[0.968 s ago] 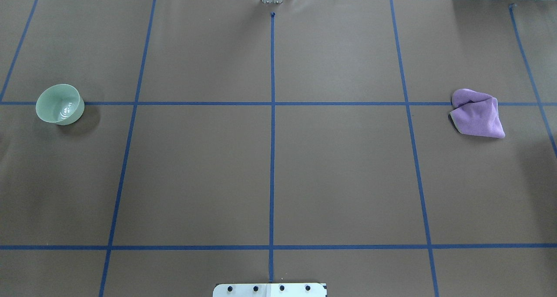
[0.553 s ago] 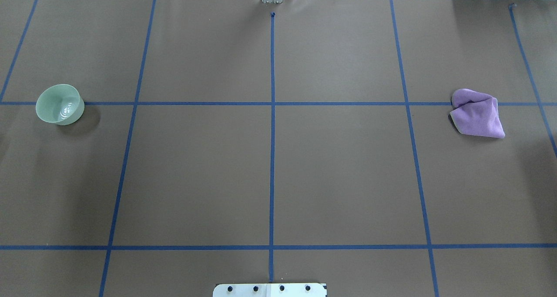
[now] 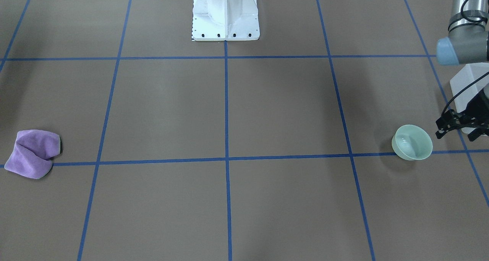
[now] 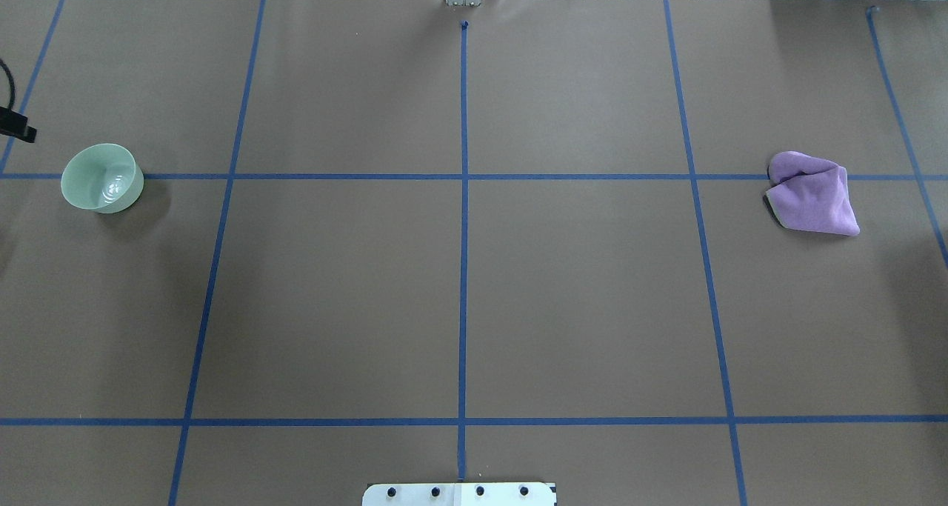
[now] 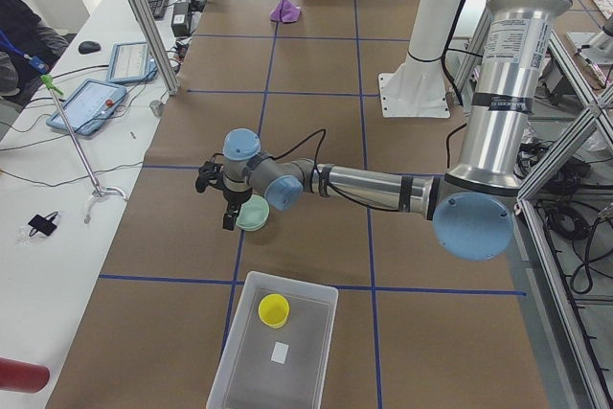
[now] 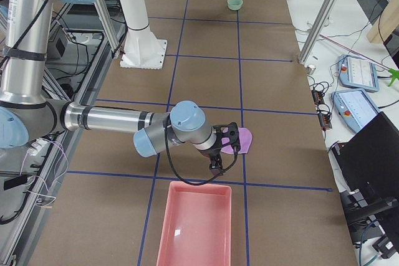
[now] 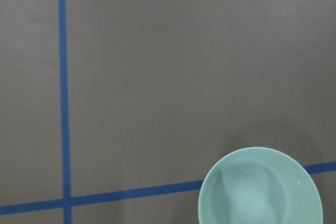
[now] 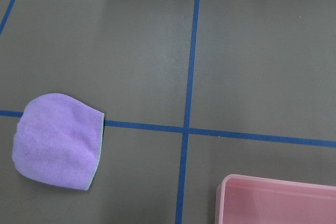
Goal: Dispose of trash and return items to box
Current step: 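Reach the left gripper to the pale green bowl and grasp its rim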
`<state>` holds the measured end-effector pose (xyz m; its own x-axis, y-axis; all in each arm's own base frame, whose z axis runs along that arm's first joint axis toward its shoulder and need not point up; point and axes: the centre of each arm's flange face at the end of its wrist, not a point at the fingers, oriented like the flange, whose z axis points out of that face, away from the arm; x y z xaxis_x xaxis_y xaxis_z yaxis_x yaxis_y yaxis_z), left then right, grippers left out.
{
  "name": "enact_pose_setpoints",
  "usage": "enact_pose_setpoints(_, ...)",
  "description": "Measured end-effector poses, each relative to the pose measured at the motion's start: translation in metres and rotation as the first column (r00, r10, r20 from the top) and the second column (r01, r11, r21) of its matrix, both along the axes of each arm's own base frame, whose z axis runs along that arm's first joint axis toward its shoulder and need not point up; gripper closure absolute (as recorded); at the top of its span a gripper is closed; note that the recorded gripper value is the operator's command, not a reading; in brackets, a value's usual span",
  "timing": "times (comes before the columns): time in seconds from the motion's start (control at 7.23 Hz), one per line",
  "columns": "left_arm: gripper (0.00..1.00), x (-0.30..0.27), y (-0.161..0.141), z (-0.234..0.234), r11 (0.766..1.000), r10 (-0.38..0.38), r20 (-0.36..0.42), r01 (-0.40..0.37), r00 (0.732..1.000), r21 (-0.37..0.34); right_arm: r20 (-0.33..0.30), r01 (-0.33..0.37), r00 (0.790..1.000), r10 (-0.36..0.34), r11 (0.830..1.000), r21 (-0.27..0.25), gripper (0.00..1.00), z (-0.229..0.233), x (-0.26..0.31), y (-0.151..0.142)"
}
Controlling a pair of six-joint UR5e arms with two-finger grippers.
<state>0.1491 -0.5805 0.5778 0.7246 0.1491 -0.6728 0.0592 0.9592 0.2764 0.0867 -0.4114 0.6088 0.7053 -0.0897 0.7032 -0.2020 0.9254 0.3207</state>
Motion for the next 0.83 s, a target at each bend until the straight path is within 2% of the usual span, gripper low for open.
enact_pose_setpoints(0.14, 0.06, 0.018, -0.010, 0.012, 1.000, -0.003, -0.020, 0.003, 1.000, 0.019, 0.000, 0.000, 1.000, 0.000, 1.000, 0.000, 0.00, 0.000, 0.000, 0.000)
enact_pose_setpoints(0.28, 0.32, 0.030, -0.013, 0.017, 1.000, -0.002, -0.038, 0.003, 0.999, 0.031, 0.000, 0.000, 1.000, 0.000, 1.000, 0.001, 0.00, 0.000, 0.000, 0.000)
enact_pose_setpoints(0.41, 0.44, 0.037, -0.012, 0.021, 0.999, 0.006, -0.046, -0.004, 0.999, 0.041, 0.000, 0.000, 1.000, 0.000, 1.000, 0.001, 0.00, 0.000, 0.000, 0.000)
enact_pose_setpoints(0.55, 0.45, 0.045, -0.007, 0.025, 0.998, 0.023, -0.049, -0.020, 0.999, 0.054, 0.000, 0.000, 1.000, 0.000, 1.000, 0.001, 0.00, 0.000, 0.000, 0.001)
enact_pose_setpoints(0.83, 0.68, 0.063, 0.006, 0.037, 0.996, 0.062, -0.047, -0.059, 0.997, 0.063, 0.000, -0.001, 1.000, 0.001, 1.000, 0.001, 0.00, 0.000, 0.000, 0.000)
